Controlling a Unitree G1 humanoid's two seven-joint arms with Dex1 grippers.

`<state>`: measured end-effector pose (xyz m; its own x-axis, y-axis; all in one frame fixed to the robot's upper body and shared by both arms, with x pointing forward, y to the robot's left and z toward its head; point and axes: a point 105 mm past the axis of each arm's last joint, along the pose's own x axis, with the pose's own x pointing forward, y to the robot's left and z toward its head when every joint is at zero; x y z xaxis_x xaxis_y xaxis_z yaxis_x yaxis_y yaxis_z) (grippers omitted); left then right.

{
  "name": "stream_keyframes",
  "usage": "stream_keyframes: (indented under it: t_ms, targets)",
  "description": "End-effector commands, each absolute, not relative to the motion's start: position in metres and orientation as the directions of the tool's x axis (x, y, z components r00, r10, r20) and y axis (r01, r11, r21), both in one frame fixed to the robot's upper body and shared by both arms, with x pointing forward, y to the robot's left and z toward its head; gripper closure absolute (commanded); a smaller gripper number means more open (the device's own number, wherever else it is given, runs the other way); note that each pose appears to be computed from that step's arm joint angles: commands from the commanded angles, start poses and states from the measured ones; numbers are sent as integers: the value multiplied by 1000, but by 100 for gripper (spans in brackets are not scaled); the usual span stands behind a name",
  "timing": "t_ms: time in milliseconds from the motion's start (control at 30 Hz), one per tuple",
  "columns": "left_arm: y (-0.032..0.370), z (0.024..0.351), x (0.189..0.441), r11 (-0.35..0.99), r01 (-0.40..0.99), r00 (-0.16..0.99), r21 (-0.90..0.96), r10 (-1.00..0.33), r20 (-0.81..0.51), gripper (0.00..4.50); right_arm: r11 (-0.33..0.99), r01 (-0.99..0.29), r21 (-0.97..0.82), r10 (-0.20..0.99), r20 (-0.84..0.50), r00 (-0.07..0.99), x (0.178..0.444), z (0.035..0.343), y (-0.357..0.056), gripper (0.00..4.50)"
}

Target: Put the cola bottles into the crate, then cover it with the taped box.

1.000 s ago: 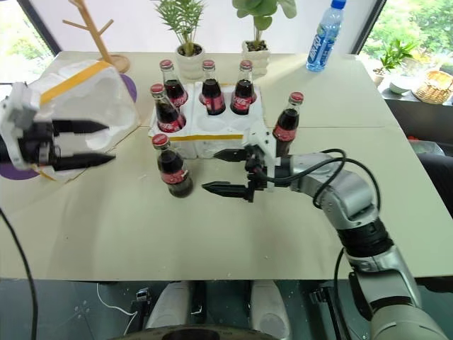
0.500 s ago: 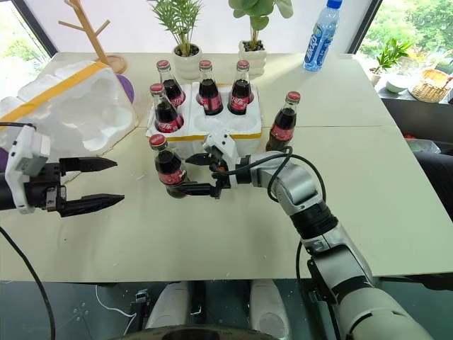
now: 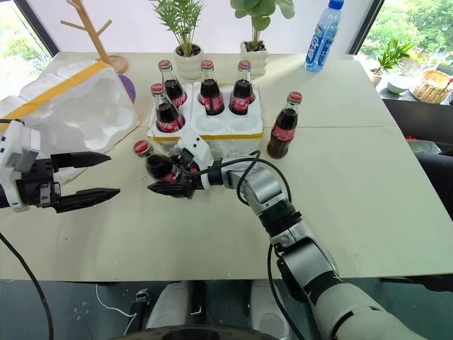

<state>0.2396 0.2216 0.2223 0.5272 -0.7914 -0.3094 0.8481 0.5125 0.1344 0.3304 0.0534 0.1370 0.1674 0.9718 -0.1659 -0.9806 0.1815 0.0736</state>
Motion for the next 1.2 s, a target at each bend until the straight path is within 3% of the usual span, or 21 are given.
stream_keyframes:
  t_ms: [33, 100, 167, 300, 500, 567, 633, 733, 867, 1067, 1200]
  targets:
    - [220, 232, 241, 508, 842, 539, 180, -789, -295, 3, 197, -979, 45, 976, -102, 192, 337, 154, 54, 26]
    - [221, 233, 242, 516, 837, 547, 181, -786, -288, 0, 171, -984, 54, 984, -65, 168, 334, 161, 53, 80]
    - [222, 232, 243, 520, 835, 551, 182, -783, -289, 0, 115, -991, 72, 993, -6, 115, 324, 174, 51, 168]
    - [223, 229, 245, 528, 830, 558, 182, -779, -286, 0, 80, -993, 89, 995, 58, 86, 313, 199, 36, 164]
    - [221, 231, 251, 528, 828, 560, 187, -784, -269, 0, 115, -989, 95, 981, 143, 128, 316, 246, 3, 164]
    - [220, 234, 256, 531, 826, 564, 190, -788, -246, 0, 172, -983, 64, 969, 168, 180, 326, 263, -5, 164]
    - [216, 238, 265, 543, 819, 573, 187, -795, -199, 0, 325, -946, -3, 931, 176, 319, 353, 283, -13, 164]
    - [212, 241, 272, 550, 814, 578, 188, -799, -165, 0, 452, -892, -30, 878, 192, 438, 379, 296, -19, 164]
    - [206, 243, 278, 562, 803, 590, 197, -797, -128, 0, 599, -800, -45, 794, 160, 586, 415, 292, -26, 164]
    - [203, 250, 285, 600, 771, 624, 213, -778, -69, 0, 567, -823, -48, 821, 112, 559, 415, 270, -17, 164]
    - [200, 251, 288, 606, 766, 629, 214, -776, -55, 0, 534, -845, -39, 846, 34, 533, 411, 236, -5, 164]
